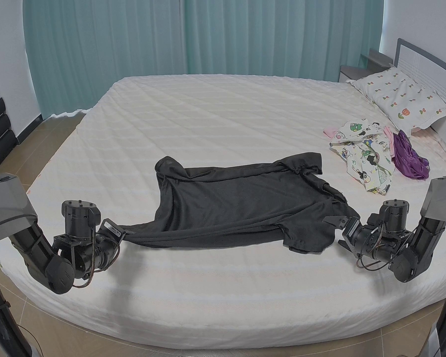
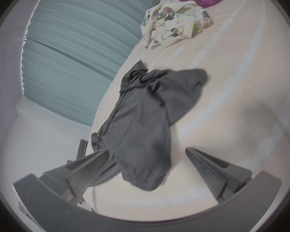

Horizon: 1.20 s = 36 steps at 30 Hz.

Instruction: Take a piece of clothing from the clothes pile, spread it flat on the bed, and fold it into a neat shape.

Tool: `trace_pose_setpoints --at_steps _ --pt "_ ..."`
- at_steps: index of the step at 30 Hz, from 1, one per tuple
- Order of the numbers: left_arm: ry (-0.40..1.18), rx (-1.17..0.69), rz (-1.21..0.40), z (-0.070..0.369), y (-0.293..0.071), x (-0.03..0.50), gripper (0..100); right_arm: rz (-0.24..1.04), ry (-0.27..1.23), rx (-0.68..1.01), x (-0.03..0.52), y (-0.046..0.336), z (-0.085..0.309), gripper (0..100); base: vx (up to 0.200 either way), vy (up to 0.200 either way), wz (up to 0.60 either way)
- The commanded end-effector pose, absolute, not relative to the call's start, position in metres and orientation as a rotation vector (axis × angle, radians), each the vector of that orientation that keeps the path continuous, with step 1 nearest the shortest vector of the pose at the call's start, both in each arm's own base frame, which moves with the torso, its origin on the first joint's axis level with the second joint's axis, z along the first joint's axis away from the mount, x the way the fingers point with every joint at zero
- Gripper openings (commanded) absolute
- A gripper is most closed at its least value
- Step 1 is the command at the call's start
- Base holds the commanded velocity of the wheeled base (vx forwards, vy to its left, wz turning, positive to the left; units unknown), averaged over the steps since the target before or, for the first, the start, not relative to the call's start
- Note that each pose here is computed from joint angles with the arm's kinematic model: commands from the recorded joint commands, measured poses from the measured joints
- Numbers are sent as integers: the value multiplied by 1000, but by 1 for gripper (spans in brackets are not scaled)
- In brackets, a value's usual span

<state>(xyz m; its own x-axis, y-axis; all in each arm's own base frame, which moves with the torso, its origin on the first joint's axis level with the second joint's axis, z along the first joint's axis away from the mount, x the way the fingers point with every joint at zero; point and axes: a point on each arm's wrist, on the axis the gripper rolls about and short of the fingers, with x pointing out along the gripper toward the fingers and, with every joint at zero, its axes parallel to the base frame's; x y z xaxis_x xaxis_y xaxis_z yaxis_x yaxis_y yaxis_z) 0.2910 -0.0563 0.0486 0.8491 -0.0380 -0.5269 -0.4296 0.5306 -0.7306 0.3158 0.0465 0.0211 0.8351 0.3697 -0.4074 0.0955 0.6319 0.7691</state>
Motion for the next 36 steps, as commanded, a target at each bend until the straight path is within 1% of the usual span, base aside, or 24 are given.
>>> trace_pose_setpoints --at_steps 1,6,11,12,21,25,31,36 --pt "524 -996 245 49 -56 291 0 210 609 871 305 60 24 100 0 0 0" --pt "525 -995 245 49 -56 291 0 211 645 864 306 66 13 100 0 0 0" --pt "524 -996 245 49 -56 291 0 223 651 858 309 72 12 100 0 0 0" --pt "524 -996 245 49 -56 291 0 222 652 858 310 72 11 0 0 0 0" --pt "531 -991 243 49 -57 288 0 202 659 857 297 66 16 0 0 0 0" --pt "528 -990 241 54 -56 278 0 190 662 859 275 59 28 0 0 0 0" --pt "506 -995 200 74 -55 249 0 135 687 855 235 41 37 0 0 0 0" --pt "548 -972 174 72 -61 229 0 107 695 840 211 31 41 0 0 0 0"
